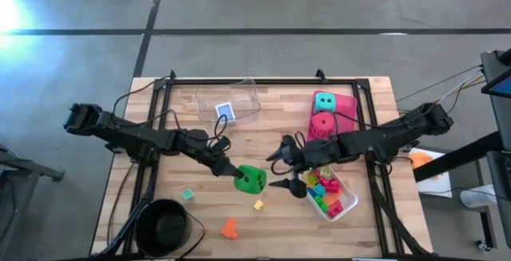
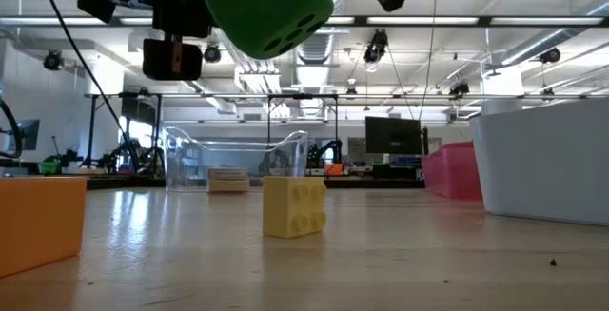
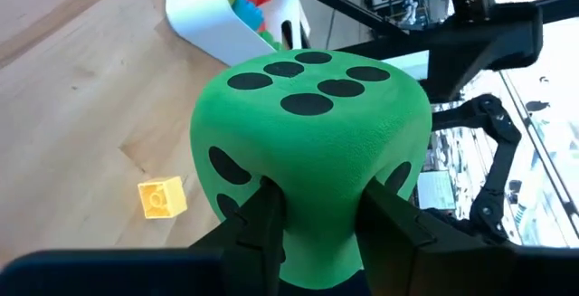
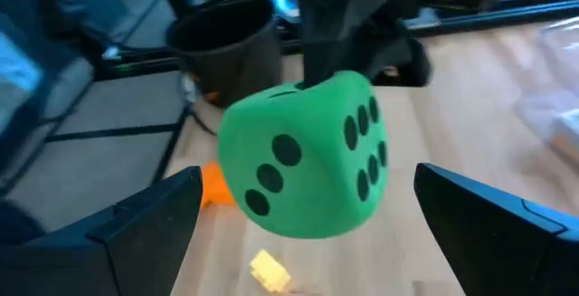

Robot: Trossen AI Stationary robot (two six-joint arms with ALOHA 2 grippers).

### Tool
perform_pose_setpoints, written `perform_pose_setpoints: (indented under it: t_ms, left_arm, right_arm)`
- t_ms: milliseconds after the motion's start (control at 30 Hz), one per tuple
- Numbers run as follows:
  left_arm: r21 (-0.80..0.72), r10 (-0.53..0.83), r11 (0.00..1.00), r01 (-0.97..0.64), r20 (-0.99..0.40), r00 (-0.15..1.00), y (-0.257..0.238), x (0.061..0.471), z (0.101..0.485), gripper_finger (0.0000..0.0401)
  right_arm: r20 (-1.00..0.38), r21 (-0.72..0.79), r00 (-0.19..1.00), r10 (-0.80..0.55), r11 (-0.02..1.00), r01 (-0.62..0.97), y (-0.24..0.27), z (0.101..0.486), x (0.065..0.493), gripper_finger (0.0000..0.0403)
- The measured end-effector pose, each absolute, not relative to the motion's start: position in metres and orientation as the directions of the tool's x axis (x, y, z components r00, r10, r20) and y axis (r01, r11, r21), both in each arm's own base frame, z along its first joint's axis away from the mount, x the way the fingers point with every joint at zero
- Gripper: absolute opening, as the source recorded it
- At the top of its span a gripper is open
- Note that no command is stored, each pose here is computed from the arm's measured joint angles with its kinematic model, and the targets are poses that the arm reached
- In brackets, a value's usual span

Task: Pick & Place Toys
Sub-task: Put the green dice into the red bin

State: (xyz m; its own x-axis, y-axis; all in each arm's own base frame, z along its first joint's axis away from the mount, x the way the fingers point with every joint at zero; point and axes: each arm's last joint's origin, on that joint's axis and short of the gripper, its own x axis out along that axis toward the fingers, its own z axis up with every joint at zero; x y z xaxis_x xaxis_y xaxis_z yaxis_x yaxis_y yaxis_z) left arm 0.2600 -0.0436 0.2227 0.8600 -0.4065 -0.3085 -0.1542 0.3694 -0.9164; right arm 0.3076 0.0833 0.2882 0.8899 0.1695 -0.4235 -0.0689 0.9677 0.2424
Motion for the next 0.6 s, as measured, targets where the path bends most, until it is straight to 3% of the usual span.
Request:
perform_pose_setpoints:
  t_ms: [600]
  left_arm:
    - [-0.927,-0.409,0.355,-0.117,-0.267,0.873,-0.044,0.261,0.227,0.0095]
  right_arm:
    - [-0.393,0.293,0.873,0.289,0.939,-0.179,0.069,0.27,0.333,0.0396]
